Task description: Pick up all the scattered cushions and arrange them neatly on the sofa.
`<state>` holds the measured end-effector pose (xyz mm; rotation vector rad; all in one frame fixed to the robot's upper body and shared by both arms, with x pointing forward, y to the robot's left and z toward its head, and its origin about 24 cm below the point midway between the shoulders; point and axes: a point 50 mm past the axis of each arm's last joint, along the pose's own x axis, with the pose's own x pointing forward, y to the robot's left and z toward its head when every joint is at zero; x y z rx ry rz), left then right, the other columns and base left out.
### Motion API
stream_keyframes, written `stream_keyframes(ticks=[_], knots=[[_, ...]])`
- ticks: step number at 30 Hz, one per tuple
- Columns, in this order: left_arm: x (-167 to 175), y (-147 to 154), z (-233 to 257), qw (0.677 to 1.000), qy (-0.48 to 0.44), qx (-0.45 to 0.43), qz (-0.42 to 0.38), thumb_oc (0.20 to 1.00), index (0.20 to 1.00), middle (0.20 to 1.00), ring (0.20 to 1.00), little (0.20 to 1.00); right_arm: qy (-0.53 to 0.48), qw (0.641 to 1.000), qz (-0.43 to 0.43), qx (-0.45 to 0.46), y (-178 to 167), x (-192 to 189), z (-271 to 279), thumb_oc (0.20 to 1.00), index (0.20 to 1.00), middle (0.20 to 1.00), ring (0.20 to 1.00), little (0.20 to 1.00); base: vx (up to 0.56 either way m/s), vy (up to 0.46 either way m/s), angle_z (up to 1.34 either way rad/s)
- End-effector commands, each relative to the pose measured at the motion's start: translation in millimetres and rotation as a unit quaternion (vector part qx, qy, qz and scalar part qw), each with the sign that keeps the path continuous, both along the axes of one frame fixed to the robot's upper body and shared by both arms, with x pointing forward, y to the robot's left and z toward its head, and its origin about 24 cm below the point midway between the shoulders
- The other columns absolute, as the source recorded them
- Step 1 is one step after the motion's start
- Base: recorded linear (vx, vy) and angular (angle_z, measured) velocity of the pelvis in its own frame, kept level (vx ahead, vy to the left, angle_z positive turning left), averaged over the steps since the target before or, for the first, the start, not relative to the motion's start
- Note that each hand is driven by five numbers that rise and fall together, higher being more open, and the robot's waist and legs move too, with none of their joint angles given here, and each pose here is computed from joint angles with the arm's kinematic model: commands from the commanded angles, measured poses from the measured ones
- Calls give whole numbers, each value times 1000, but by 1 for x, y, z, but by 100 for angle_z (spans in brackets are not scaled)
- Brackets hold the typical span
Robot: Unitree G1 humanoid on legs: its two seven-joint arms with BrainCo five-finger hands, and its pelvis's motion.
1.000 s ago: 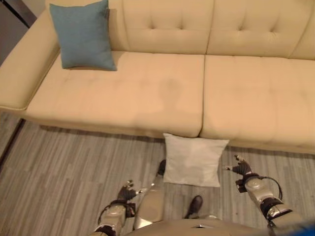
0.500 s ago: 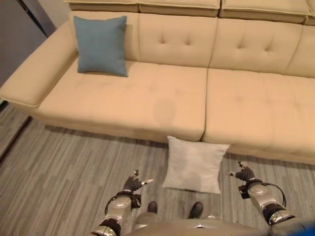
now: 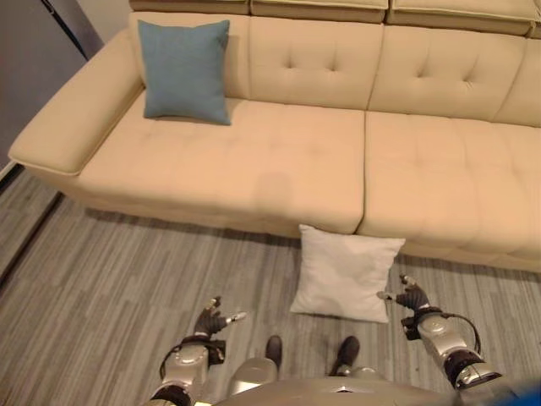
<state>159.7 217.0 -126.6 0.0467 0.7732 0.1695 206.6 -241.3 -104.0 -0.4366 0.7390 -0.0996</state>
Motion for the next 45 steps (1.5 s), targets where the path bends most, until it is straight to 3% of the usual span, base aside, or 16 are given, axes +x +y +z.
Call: stream_keyframes(ticks=[1, 10, 23, 35, 39, 45], knots=[[34, -1, 18, 997, -69, -13, 20, 1000, 1000, 1000, 1000, 1000, -55, 998, 12, -20, -9, 24, 22, 1000, 1000, 1000, 1000, 1000, 17, -96, 13], [50, -11, 30, 994, -104, -34, 20, 1000, 1000, 1000, 1000, 1000, -83, 996, -16, -27, -21, 29, 32, 1000, 1000, 1000, 1000, 1000, 71, -57, 24], [37, 18, 32, 995, -96, 4, 22, 1000, 1000, 1000, 1000, 1000, -77, 997, 18, -8, 4, 31, 25, 1000, 1000, 1000, 1000, 1000, 72, 62, -34], [122, 23, 105, 959, -268, 27, 93, 1000, 1000, 1000, 1000, 1000, -252, 966, -28, -47, -8, 115, 114, 1000, 1000, 1000, 1000, 1000, -139, 7, -9], [159, 19, 148, 932, -343, 6, 119, 1000, 1000, 1000, 1000, 1000, -355, 931, -69, -50, -19, 150, 180, 1000, 1000, 1000, 1000, 1000, -155, 42, -16], [192, 6, 197, 900, -414, -29, 134, 1000, 1000, 1000, 1000, 1000, -464, 877, -120, -30, -28, 172, 253, 1000, 1000, 1000, 1000, 1000, -13, 25, -2]])
